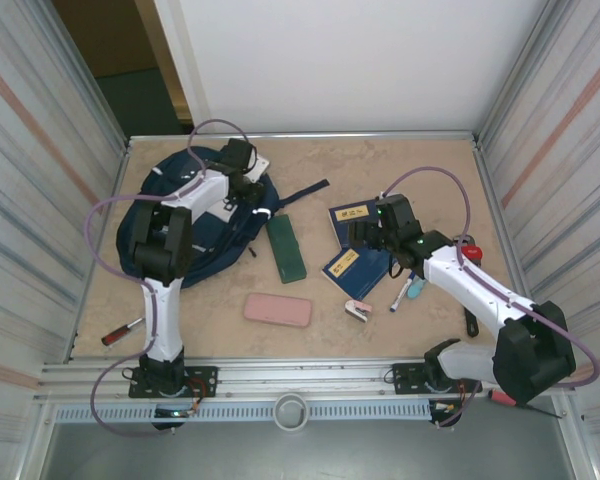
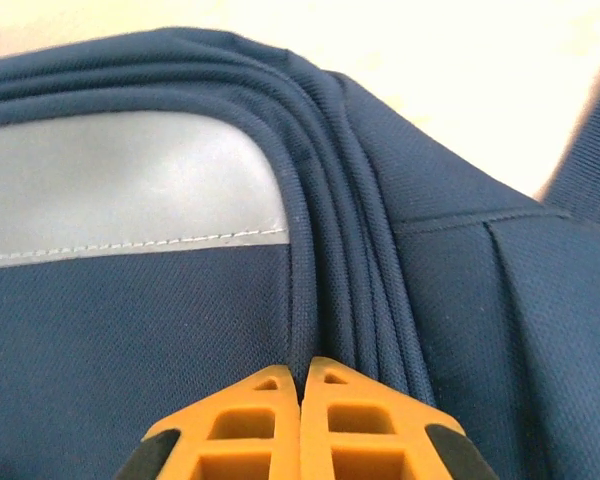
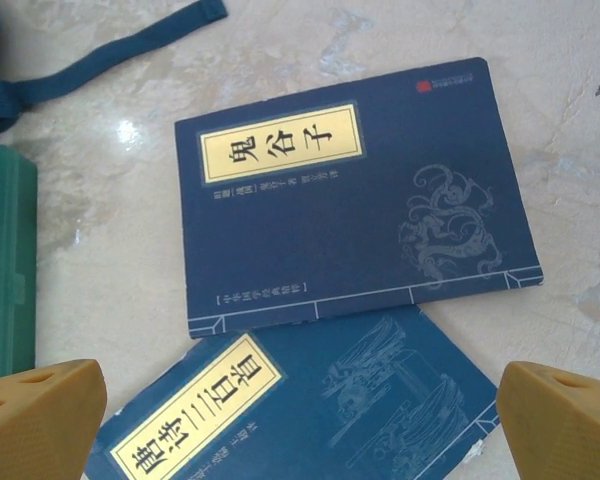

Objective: Pack books, pencil case, and school supplies into a backpack

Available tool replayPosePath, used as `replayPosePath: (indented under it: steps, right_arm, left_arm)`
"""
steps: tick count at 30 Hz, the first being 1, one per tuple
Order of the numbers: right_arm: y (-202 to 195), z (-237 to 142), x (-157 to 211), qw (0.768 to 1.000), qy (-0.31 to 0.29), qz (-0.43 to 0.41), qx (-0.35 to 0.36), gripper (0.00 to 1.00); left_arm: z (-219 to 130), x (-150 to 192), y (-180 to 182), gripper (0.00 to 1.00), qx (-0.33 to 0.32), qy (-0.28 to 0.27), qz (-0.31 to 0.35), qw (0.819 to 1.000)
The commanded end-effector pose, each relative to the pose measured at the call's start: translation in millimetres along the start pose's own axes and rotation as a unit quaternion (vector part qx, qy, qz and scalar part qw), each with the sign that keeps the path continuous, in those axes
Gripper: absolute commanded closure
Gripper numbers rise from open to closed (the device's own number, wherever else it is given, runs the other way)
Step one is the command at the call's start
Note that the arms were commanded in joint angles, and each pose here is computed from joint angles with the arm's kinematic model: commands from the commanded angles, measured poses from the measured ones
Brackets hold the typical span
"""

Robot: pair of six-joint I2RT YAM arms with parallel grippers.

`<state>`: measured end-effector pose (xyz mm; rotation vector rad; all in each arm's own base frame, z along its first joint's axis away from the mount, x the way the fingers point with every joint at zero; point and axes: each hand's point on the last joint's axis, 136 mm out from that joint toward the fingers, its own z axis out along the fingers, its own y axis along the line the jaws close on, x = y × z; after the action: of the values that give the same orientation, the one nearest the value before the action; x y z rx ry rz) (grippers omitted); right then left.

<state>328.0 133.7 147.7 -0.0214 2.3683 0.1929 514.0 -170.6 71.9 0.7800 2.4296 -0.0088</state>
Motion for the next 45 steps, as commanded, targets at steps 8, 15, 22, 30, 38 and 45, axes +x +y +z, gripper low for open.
replayPosePath:
  steps: [8,15,22,30,38,45]
  right_arm:
    - [5.7,4.1,-7.0,0.997,0.044,0.049,-0.035,0.01]
    - [41.6,29.6,-27.4,0.985,0.068,0.1,-0.127,0.03]
    - [99.1,72.5,-24.8,0.973,0.108,0.112,-0.173,0.12]
    - [126.7,126.7,-16.9,0.955,0.15,0.168,-0.193,0.34]
    - [140.9,137.2,-36.7,0.936,0.13,0.235,-0.229,0.83]
    - [163.0,73.9,-100.6,0.892,0.04,0.313,-0.324,1.0]
  left_arm:
    - [-49.4,-91.1,-116.1,1.0,0.172,-0.182,0.209,0.945]
    - [-88.6,-118.2,-107.3,0.94,0.162,-0.235,0.178,0.942]
    - [-114.0,-84.8,-45.7,0.45,0.072,-0.207,-0.059,0.974]
    - [-151.0,36.0,-42.1,0.34,0.044,-0.152,-0.311,0.937]
    - [-166.6,140.2,-77.5,0.21,0.062,-0.11,-0.369,0.921]
    - [-160.6,157.4,-106.1,0.21,0.109,-0.101,-0.329,0.933]
